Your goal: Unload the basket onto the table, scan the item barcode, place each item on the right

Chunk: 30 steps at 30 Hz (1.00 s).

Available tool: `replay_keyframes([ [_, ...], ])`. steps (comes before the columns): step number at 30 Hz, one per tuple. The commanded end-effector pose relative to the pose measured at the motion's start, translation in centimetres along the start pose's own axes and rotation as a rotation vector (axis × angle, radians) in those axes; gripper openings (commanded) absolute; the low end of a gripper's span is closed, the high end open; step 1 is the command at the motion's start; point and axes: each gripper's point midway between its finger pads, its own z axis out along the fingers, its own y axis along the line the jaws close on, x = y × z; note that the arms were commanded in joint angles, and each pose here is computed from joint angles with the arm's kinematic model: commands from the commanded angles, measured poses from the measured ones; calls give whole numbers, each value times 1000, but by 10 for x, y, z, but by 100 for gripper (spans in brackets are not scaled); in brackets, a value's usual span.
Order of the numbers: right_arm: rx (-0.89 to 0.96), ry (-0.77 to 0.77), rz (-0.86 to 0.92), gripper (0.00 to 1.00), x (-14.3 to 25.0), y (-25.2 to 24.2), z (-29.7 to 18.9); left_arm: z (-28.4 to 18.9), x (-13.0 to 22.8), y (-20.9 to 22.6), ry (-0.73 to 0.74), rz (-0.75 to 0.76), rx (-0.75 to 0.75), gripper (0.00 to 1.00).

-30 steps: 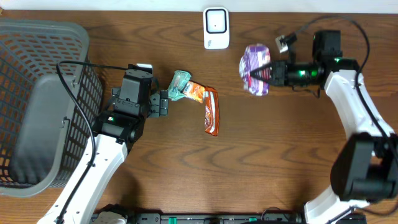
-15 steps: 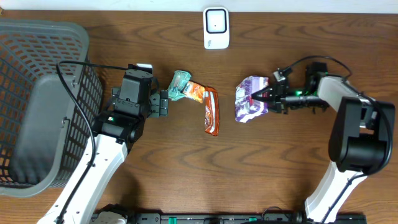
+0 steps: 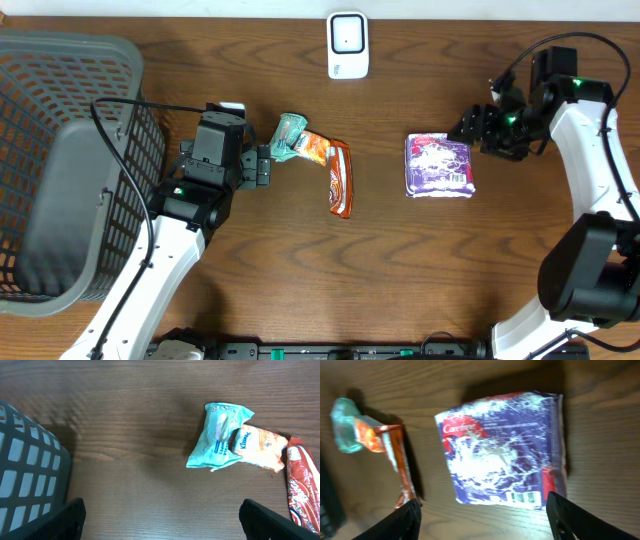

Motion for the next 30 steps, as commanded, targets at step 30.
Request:
replay_keyframes([
  [30,725,-334,-261,81,16,58,58,0,0,1,1,-11,-5,98],
])
